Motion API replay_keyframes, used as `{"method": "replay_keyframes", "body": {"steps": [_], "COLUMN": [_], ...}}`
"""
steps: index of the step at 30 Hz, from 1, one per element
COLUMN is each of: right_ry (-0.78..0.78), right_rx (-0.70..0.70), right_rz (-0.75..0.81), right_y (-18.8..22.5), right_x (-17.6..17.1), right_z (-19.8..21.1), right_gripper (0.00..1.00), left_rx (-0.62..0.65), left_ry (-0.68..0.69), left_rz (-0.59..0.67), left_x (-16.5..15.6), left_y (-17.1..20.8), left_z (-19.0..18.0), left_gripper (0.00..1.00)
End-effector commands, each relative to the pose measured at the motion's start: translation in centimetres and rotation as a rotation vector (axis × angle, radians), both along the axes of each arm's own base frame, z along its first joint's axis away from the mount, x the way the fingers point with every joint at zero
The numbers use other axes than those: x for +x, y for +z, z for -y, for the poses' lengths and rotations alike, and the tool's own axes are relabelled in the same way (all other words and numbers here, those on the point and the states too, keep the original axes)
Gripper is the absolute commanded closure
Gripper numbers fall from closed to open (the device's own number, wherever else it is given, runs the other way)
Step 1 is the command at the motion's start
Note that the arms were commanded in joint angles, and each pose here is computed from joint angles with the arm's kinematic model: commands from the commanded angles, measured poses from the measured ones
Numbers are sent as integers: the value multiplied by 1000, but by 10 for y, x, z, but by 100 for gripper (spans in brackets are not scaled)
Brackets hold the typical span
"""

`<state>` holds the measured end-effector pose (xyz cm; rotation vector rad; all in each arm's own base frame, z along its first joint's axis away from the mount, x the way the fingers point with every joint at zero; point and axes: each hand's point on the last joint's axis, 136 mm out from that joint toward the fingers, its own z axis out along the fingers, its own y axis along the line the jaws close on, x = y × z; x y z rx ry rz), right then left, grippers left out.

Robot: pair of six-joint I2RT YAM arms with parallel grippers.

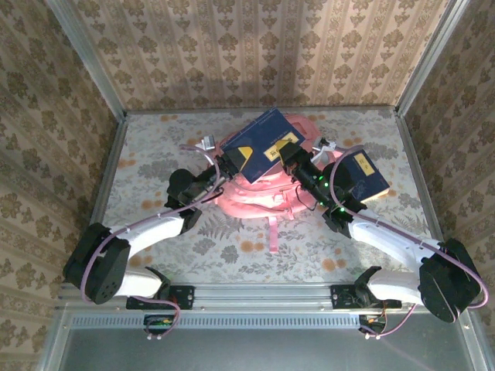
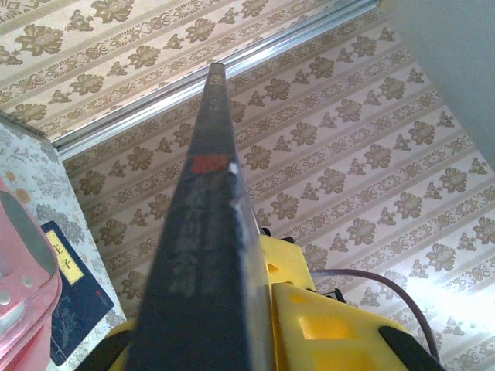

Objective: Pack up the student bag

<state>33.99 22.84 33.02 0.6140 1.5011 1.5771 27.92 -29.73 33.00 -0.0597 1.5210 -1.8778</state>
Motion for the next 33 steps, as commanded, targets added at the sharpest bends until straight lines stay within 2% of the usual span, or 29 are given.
{"method": "replay_keyframes", "body": {"steps": [1, 3, 4, 6, 8, 12, 15, 18, 23, 25, 28, 33], "right_ry": [-56, -50, -50, -61, -76, -113, -110, -35, 323, 447, 549, 591], "right_rx": [8, -16, -31, -88, -179, -380, -528, -663, -906, -963, -1019, -1071], "right_rz": [32, 36, 38, 34, 26, 37, -7, 15, -80, -118, -186, -331], "right_y": [8, 9, 9, 8, 4, -3, -16, -22, -55, -69, -85, -107], "right_x": [1, 0, 0, -2, -5, -14, -16, -17, -8, -4, 5, 34], "right_z": [10, 9, 9, 11, 16, 29, 35, 25, -24, -40, -49, -48], "right_gripper": [100, 100, 94, 70, 55, 44, 42, 43, 49, 49, 52, 55], "left_rx": [-34, -28, -28, -21, -1, 105, 276, 395, 576, 594, 670, 740], "left_ry": [-37, -36, -33, -23, 0, 84, 179, 239, 335, 377, 461, 517], "left_rz": [73, 74, 74, 73, 68, 21, -47, -78, -256, -282, -311, -356], "left_x": [-14, -14, -13, -12, -11, -7, -9, -17, -28, -35, -46, -55], "left_y": [19, 18, 19, 21, 21, 11, -4, -10, -42, -47, -55, -69], "left_z": [1, 1, 1, -4, -13, -42, -70, -96, -148, -164, -185, -201], "left_gripper": [90, 99, 100, 100, 100, 100, 100, 100, 100, 100, 100, 100]}}
